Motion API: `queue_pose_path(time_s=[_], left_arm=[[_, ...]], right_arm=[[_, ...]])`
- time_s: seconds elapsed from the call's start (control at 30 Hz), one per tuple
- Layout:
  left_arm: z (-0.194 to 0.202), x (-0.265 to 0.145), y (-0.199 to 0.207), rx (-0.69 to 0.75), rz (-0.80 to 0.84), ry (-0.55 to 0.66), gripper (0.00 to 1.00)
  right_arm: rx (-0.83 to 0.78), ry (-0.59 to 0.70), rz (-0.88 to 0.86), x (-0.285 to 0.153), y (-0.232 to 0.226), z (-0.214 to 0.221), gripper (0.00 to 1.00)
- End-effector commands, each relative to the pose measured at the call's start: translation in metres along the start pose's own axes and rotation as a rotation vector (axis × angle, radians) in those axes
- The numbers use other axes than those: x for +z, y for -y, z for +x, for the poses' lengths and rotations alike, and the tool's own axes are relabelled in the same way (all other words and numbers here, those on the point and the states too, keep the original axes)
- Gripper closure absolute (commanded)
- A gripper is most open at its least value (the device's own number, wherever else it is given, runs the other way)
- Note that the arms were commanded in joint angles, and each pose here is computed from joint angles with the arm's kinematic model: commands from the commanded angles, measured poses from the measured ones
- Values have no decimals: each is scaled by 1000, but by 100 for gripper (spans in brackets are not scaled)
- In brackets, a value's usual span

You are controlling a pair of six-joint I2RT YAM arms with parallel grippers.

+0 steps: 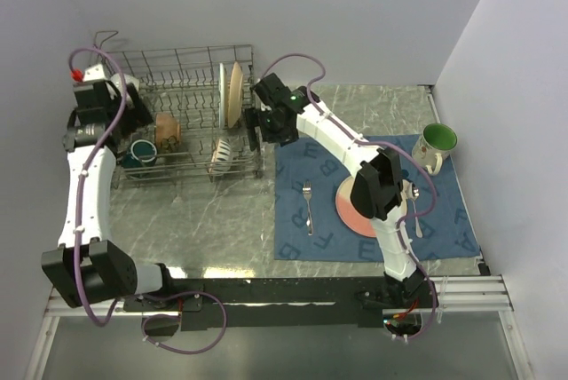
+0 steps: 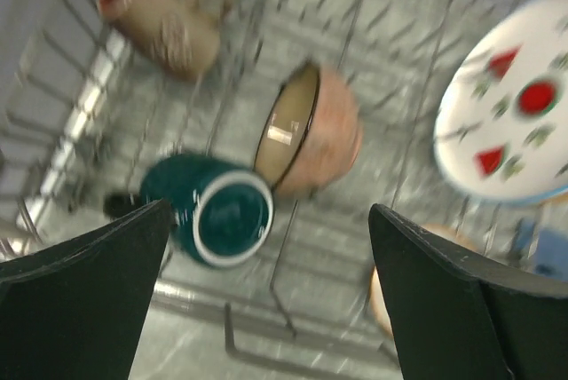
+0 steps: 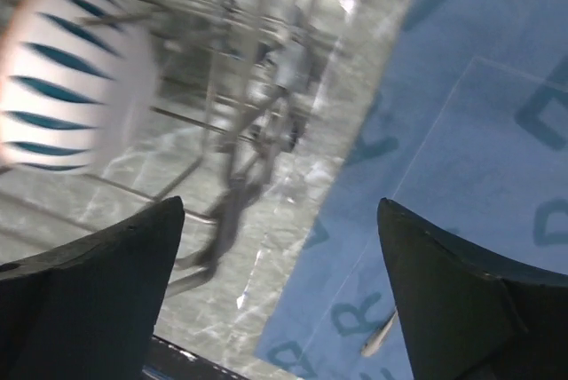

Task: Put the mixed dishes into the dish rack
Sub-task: Move the dish rack

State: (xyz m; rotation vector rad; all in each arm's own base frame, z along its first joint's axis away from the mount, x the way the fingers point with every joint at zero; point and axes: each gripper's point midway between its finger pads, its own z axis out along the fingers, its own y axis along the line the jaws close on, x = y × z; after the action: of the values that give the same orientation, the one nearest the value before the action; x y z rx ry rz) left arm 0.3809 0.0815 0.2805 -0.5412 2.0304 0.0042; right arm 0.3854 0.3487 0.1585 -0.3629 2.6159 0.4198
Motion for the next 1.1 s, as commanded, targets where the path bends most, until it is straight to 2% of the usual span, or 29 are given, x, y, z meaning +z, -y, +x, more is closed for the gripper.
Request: queue_pose_path(time_s=[0.0, 0.17, 0.3, 0.43, 0.63, 0.77, 0.9, 1.07], left_arm=[[34, -15, -4, 42, -33, -62, 1], [52, -16, 5, 110, -7, -68, 1], [72, -4, -5, 203, -112, -116, 1], [77, 0, -25, 259, -277, -95, 1], [80, 14, -26, 304, -304, -146, 1], [68, 27, -23, 332, -338, -181, 1], [78, 40, -16, 344, -310, -256, 1], [84, 38, -21, 363, -327, -279, 1]], right_arm=[[2, 23, 57, -26, 18, 1, 0], [40, 67, 40, -42, 28, 1, 0], [68, 74, -28, -51, 31, 4, 0], [82, 60, -43, -53, 36, 11, 0], [93, 54, -60, -57, 40, 16, 0], [99, 61, -77, -62, 40, 14, 0], [105, 69, -79, -65, 42, 11, 0], [111, 67, -76, -64, 44, 13, 0]])
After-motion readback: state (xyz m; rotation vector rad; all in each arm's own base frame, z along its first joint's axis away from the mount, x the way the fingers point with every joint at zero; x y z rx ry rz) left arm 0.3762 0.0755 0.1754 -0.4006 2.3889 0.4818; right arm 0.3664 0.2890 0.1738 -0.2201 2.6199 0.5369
